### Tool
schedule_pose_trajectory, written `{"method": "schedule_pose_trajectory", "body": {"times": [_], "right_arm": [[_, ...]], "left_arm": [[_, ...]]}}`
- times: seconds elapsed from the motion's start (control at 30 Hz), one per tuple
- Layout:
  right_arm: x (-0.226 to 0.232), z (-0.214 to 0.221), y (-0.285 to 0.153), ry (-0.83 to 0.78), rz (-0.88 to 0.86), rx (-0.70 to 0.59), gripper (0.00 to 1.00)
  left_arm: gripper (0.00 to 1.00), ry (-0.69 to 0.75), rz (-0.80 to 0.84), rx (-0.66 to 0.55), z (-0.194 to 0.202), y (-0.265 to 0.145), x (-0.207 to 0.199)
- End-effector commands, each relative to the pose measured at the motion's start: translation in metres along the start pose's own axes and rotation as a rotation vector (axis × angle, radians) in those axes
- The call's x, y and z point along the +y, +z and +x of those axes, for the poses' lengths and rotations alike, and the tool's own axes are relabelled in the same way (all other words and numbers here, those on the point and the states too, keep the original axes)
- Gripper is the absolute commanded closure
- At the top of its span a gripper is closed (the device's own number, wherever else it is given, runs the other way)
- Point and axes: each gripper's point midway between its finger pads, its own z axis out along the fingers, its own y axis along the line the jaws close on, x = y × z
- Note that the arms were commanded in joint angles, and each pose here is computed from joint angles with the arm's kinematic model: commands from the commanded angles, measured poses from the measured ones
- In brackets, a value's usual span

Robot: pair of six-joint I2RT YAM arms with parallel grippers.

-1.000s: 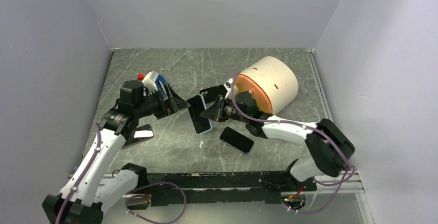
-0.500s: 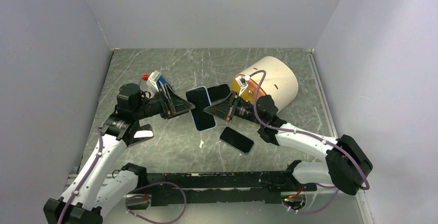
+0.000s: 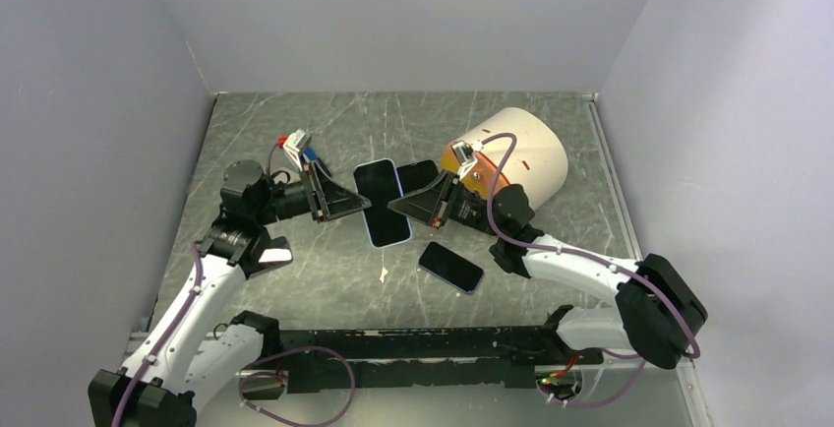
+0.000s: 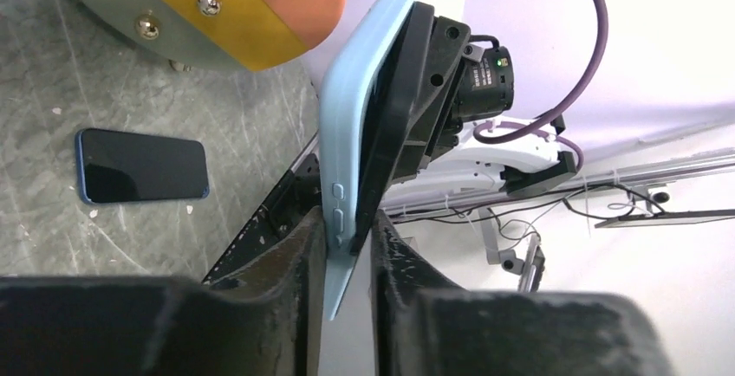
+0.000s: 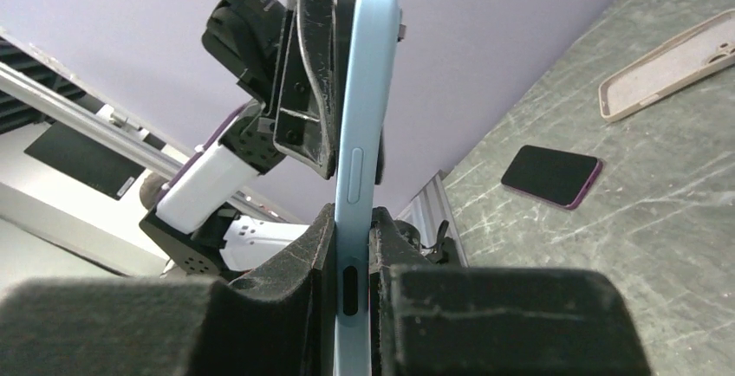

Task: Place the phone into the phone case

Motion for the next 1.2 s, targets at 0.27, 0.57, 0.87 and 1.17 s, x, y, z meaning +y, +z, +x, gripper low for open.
{"method": "schedule_pose_trajectory", "body": {"times": [0.27,0.57,0.87,1.17], "right_arm": [[0.009,-0.029,0.014,-0.111,0.013,-0.074,1.00],[0.015,-0.012,0.008,-0.178,-0.074,0.019,1.00],[0.020,0.006,-0.006,-0.209,-0.110,0.106,1.00],[0.013,0.011,-0.006,-0.170,-0.116,0.129,1.00]], "left_arm": [[0.88,0.060,-0.102,0.004,-0.017,0.005,0.006],[0.36,0.109,-0.035,-0.015,-0.022,0.005,-0.011],[0.37,0.080,0.059,-0.064,-0.023,0.008,-0.013],[0.44,0.095,0.064,-0.059,-0.025,0.010,-0.011]]}}
